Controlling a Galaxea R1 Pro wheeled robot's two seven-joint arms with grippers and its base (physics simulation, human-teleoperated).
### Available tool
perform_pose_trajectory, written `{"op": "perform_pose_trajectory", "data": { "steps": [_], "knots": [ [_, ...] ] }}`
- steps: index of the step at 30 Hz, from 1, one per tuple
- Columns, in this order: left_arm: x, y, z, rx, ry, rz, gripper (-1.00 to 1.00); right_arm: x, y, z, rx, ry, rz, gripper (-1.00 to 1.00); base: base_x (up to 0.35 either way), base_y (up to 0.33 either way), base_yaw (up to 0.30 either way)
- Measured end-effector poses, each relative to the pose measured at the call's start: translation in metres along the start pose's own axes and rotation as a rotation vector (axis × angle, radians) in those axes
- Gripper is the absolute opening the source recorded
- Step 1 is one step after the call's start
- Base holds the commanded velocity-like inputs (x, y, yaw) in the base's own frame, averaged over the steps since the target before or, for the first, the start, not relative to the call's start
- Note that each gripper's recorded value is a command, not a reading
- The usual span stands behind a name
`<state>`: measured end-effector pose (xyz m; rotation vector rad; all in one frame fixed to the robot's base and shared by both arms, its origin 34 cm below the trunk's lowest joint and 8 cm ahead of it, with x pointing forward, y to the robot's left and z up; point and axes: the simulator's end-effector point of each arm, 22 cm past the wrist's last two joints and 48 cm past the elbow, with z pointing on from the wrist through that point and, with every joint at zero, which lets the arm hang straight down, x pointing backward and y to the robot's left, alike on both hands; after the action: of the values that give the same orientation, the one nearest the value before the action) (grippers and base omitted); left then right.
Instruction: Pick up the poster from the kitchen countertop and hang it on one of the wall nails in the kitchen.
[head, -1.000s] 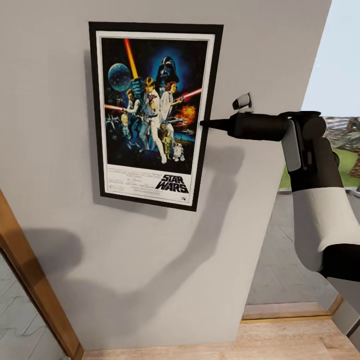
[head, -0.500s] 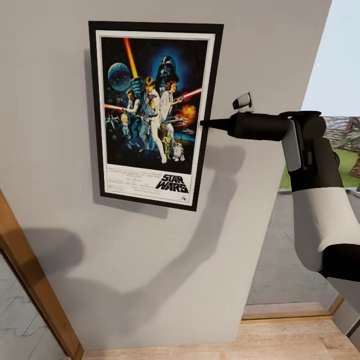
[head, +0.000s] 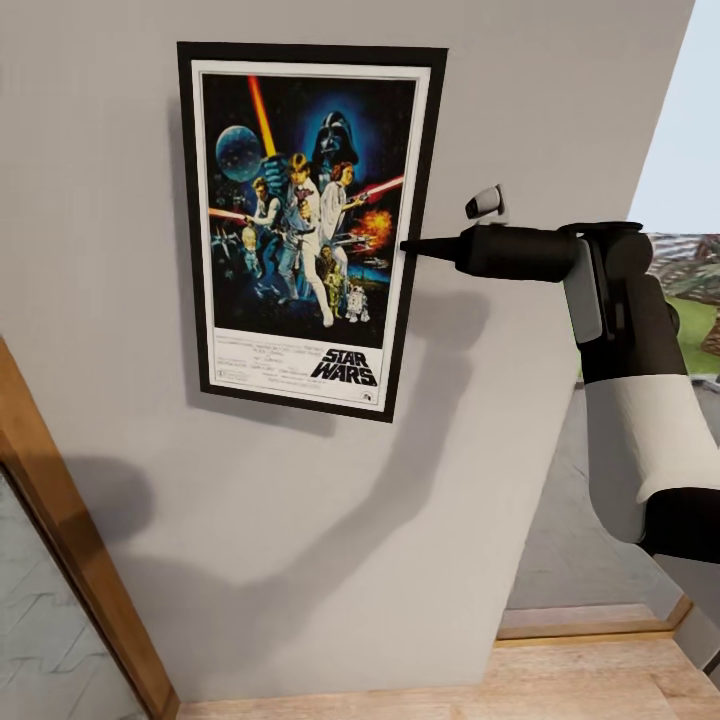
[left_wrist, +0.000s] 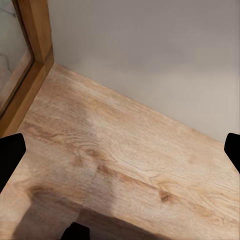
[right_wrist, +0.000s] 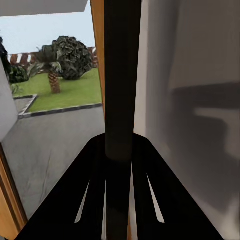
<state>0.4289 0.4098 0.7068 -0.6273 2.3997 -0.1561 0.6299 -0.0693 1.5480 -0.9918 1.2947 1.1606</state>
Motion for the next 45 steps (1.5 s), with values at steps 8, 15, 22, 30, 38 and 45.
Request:
{"op": "perform_pose_trajectory", "data": {
  "steps": [8,15,22,30,38,45],
  "knots": [
    [0.0,0.001,0.0,0.0,-0.001,0.0,1.0,0.0,0.0,0.0,0.0,0.0,0.0,-1.0,0.0,0.066,0.0],
    [-0.001,0.001,0.0,0.0,-0.001,0.001,1.0,0.0,0.0,0.0,0.0,0.001,0.0,-1.0,0.0,0.165,0.0],
    [-0.001,0.001,0.0,0.0,-0.001,0.001,1.0,0.001,0.0,0.0,0.0,0.001,0.001,-1.0,0.0,0.049,0.0],
    [-0.001,0.001,0.0,0.0,-0.001,0.0,1.0,0.0,0.002,0.0,-0.001,0.001,-0.006,-1.0,0.0,0.004,0.0],
    [-0.001,0.001,0.0,0.0,-0.001,0.0,1.0,-0.005,0.01,0.0,-0.006,-0.002,-0.037,-1.0,0.0,0.0,0.0],
    [-0.001,0.001,0.0,0.0,-0.001,0.0,1.0,0.0,0.009,0.0,-0.007,0.0,-0.031,-1.0,0.0,0.0,0.0]
  ]
}}
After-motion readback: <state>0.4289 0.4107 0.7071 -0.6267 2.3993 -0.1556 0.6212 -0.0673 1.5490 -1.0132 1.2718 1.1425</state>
